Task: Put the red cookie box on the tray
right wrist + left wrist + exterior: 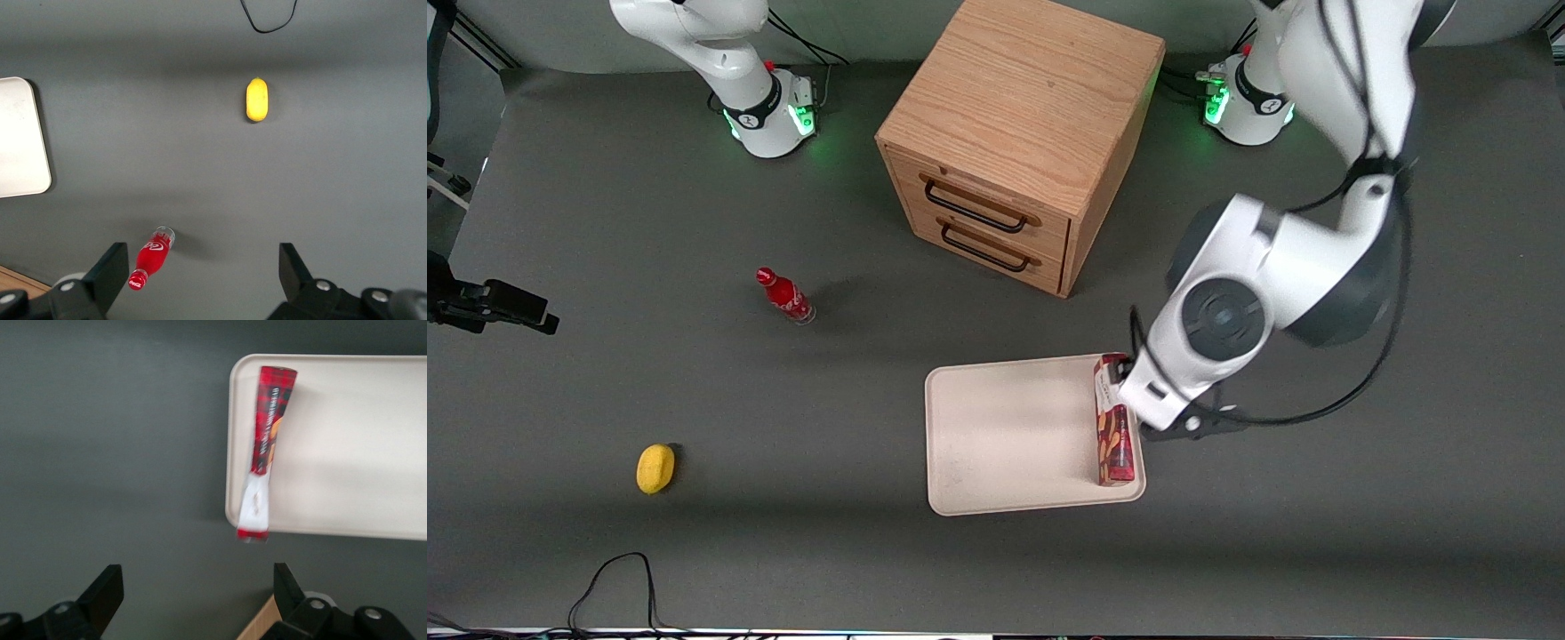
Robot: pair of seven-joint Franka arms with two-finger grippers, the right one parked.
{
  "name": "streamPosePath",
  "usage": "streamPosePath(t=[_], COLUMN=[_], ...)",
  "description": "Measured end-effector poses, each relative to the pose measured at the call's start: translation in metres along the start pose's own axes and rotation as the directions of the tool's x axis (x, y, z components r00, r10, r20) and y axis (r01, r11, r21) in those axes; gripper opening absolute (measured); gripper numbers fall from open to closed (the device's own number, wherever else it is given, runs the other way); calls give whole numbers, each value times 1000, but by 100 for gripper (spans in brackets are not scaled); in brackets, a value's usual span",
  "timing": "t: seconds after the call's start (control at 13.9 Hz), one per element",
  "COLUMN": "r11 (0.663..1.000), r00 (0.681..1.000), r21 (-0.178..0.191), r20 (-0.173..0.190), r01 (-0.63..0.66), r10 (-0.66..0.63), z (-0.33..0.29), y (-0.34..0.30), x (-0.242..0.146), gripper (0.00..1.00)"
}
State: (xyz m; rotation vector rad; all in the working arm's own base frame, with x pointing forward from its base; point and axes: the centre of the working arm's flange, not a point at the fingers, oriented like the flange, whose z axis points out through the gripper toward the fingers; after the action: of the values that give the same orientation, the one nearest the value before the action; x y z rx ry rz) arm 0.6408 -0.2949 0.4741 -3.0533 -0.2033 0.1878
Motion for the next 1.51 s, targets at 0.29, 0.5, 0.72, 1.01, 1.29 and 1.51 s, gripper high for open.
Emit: streamPosePath(t=[0.29, 0.5, 0.72, 1.01, 1.29, 1.51], r11=[999, 1000, 1000, 1000, 999, 998], r00=[999, 1000, 999, 996, 993, 991], r21=[9, 10, -7, -10, -19, -43], r20=[-4, 6, -45, -85, -108, -131], r01=[46, 14, -10, -28, -44, -42], r10=[-46, -14, 10, 27, 41, 37], z=[-71, -73, -59, -28, -34, -47], y=[-84, -156, -195, -214, -259, -290], x=[-22, -22, -24, -33, -28, -25], gripper=[100, 100, 100, 100, 100, 100])
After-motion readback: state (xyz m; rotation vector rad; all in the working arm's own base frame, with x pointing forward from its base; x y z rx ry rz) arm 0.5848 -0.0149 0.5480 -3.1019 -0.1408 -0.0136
